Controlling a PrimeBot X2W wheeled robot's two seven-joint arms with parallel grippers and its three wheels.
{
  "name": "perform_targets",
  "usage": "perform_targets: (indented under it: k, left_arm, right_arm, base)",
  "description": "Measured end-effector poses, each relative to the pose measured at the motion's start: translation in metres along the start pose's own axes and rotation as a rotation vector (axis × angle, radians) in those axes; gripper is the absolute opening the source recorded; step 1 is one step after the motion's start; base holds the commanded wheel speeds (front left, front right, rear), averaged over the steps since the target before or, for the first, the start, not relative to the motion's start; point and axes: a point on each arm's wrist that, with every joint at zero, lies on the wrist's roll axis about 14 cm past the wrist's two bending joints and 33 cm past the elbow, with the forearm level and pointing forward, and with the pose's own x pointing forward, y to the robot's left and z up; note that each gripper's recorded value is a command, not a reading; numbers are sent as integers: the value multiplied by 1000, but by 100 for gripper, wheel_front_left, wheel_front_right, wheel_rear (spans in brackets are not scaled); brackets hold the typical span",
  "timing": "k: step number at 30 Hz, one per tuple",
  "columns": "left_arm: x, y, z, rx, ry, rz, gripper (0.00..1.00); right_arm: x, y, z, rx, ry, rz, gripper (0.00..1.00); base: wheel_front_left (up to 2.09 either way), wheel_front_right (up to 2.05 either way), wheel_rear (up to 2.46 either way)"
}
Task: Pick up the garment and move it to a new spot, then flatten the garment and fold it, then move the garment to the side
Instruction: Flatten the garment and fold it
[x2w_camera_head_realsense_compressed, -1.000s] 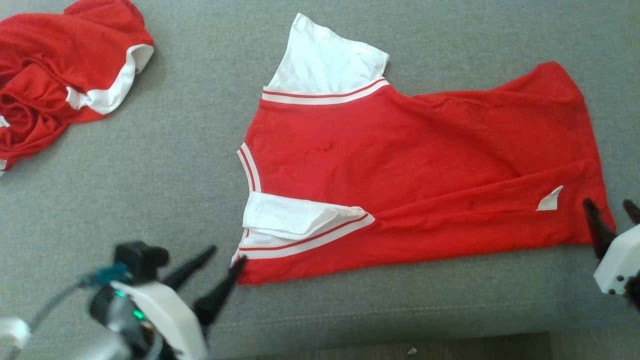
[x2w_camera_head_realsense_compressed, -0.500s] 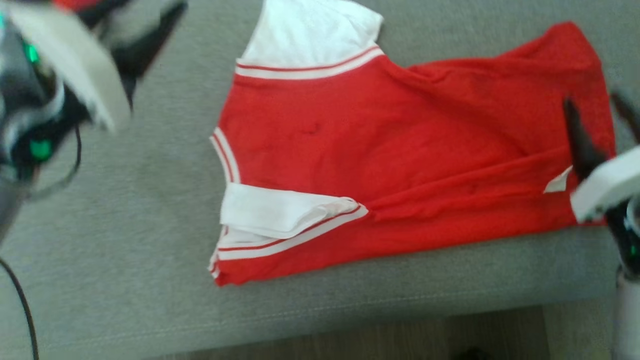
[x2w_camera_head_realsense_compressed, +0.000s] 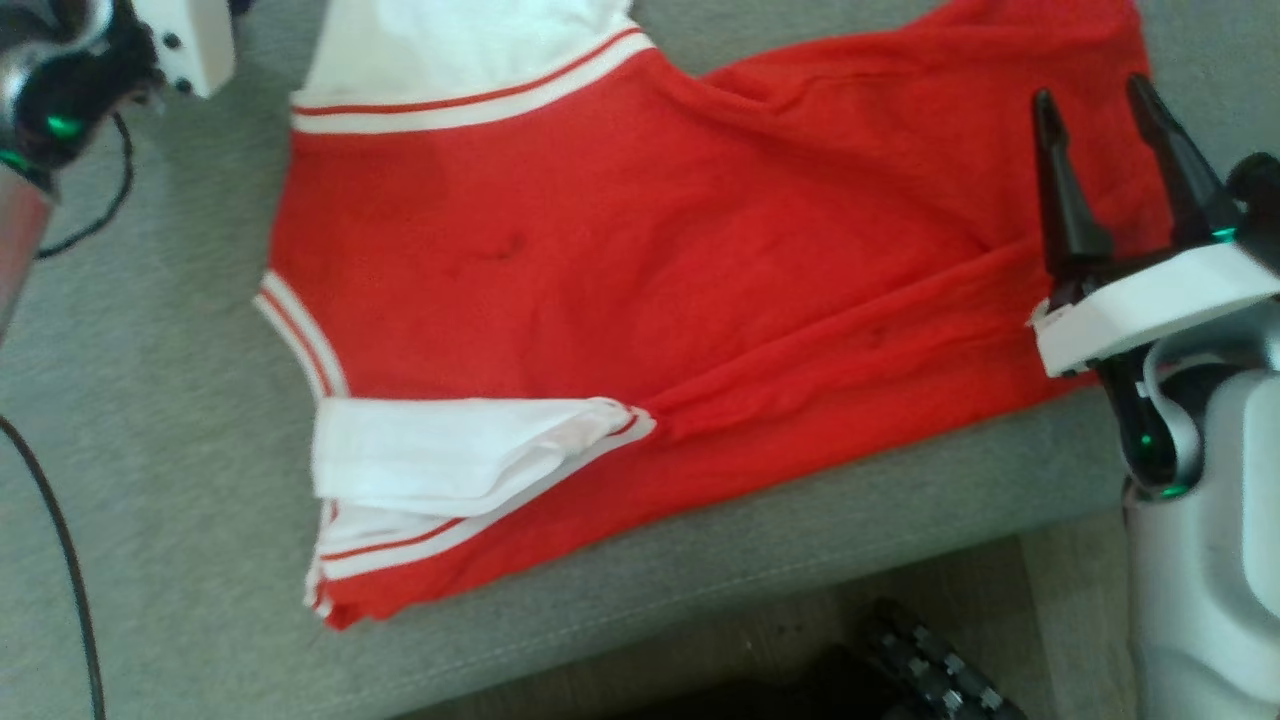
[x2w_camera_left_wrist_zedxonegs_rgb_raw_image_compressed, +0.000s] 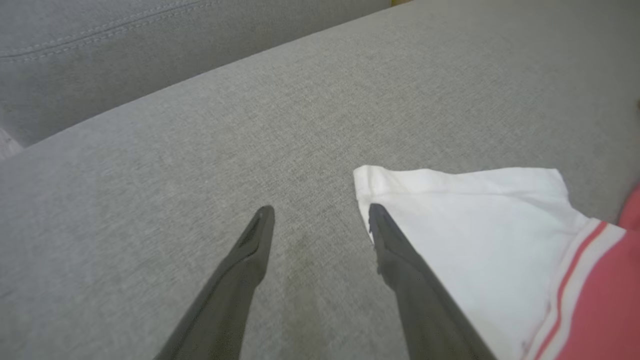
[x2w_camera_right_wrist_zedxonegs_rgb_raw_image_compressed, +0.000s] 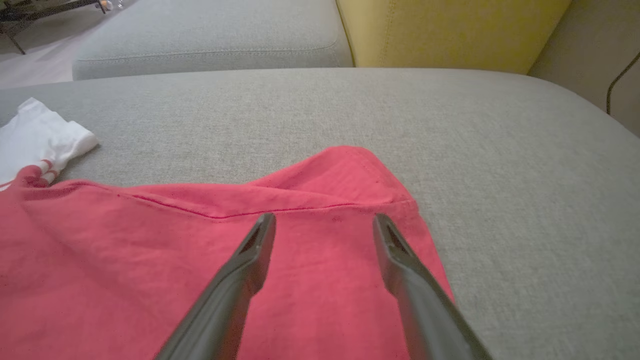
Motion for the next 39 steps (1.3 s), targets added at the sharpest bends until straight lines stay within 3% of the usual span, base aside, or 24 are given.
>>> perform_targets:
  k: [12, 14, 15, 17, 18, 27, 39]
  left_arm:
    - [41, -13, -6, 49, 44, -58, 98]
    - [43, -14, -7, 51, 46, -64, 53]
    - [43, -16, -8, 44, 51, -71, 47]
    - [42, -22, -9, 51, 73, -91, 8]
    - [41, -25, -10, 61, 84, -103, 0]
    - [29, -31, -3, 104, 44, -120, 0]
    - [-3, -31, 16, 162, -50, -101, 0]
  right_arm:
    - [-10, -28, -23, 19, 34, -87, 100]
    - [-12, -31, -24, 20, 34, -97, 100]
    - [-12, -32, -24, 22, 36, -100, 100]
    - [-12, -33, -25, 25, 39, -104, 100]
    - [-12, -34, -25, 27, 39, -105, 100]
    - [7, -35, 0, 21, 39, -92, 100]
    - [46, -56, 28, -145, 288, -108, 100]
  base:
    - [0, 0, 0]
    - [0, 0, 0]
    - [0, 0, 0]
    - [0, 0, 0]
    - [0, 0, 0]
    - [0, 0, 0]
    - [0, 0, 0]
